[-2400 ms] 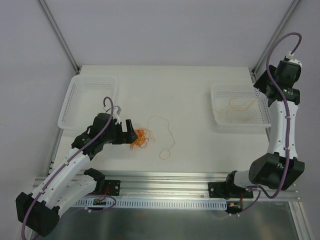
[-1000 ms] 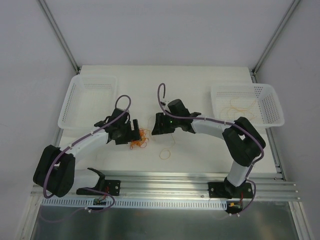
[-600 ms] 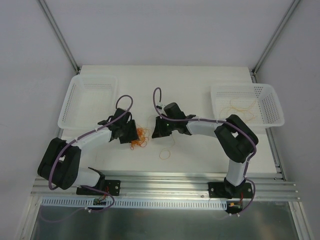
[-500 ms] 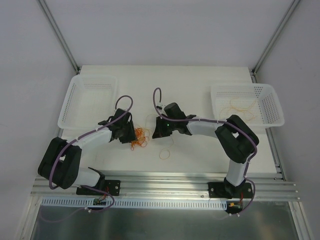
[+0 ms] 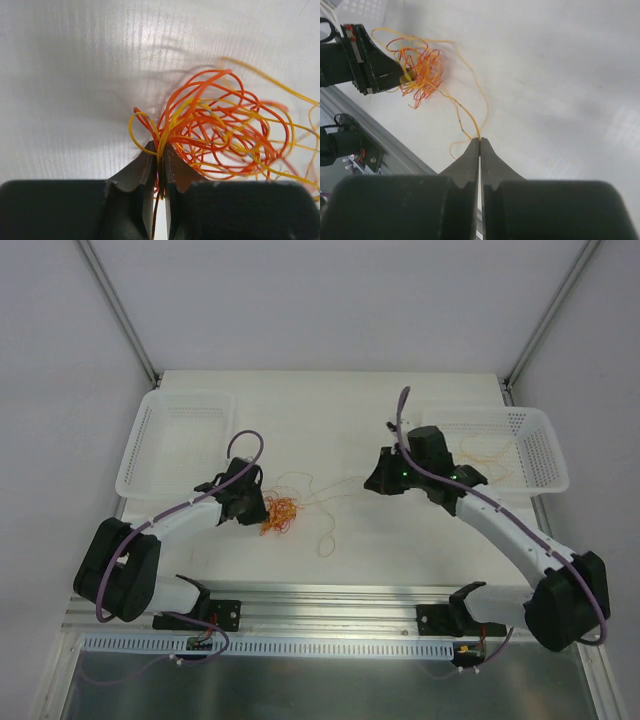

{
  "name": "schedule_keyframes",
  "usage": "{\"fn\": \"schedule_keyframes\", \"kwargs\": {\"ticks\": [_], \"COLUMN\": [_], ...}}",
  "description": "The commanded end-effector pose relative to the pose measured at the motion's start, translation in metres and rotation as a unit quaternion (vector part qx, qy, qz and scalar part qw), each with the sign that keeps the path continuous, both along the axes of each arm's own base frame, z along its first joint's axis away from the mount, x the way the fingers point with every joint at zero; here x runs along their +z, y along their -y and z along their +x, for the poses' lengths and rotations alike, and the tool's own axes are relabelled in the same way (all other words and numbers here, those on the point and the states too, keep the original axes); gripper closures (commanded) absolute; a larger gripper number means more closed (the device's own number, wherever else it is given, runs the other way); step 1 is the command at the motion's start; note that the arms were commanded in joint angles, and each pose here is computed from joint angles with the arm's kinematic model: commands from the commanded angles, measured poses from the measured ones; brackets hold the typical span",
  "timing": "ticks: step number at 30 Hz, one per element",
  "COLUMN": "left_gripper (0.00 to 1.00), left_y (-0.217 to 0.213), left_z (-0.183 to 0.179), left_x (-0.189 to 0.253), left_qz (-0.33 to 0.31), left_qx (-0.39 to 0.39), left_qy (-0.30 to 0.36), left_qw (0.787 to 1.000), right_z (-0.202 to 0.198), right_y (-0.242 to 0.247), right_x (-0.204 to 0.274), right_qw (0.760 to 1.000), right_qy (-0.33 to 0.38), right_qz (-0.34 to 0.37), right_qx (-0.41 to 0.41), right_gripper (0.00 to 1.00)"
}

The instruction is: Untangle the cables

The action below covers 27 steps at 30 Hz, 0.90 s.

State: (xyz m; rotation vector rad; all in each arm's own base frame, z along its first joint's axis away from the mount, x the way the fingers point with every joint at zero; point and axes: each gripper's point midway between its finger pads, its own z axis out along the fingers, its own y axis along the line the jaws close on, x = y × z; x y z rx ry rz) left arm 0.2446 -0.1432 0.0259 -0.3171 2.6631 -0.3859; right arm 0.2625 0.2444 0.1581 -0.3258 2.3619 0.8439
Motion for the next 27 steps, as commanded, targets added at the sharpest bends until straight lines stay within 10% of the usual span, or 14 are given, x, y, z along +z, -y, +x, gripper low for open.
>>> {"fn": "schedule_keyframes", "kwargs": {"ticks": [1,16,27], "left_gripper": [0.99,1.00,1.00], "left_y": [-0.013,-0.020,-0.024], "left_z": [0.005,-0.004,-0.005], "left_x": [0.005,-0.004,0.011], "left_qz": [0.020,0.031,0.034], "left_qx": [0.017,0.025,0.017], "left_qy": [0.019,0.001,0.024], "left_qw": [0.999,0.999,0.999], "right_z": [-0.013,-0.047,-0.047], "right_y": [0.048,0.166,0.146], "right_x": [0.029,0.208,0.192], "right_qw": [0.999,0.964,0.978], "right_qy": [0.020,0.201,0.161], "right_qz": [-0.029,-0.059,-0.012], "right_qx": [-0.031,-0.164,-0.132], "right_gripper": [0.99,0.99,0.99]}}
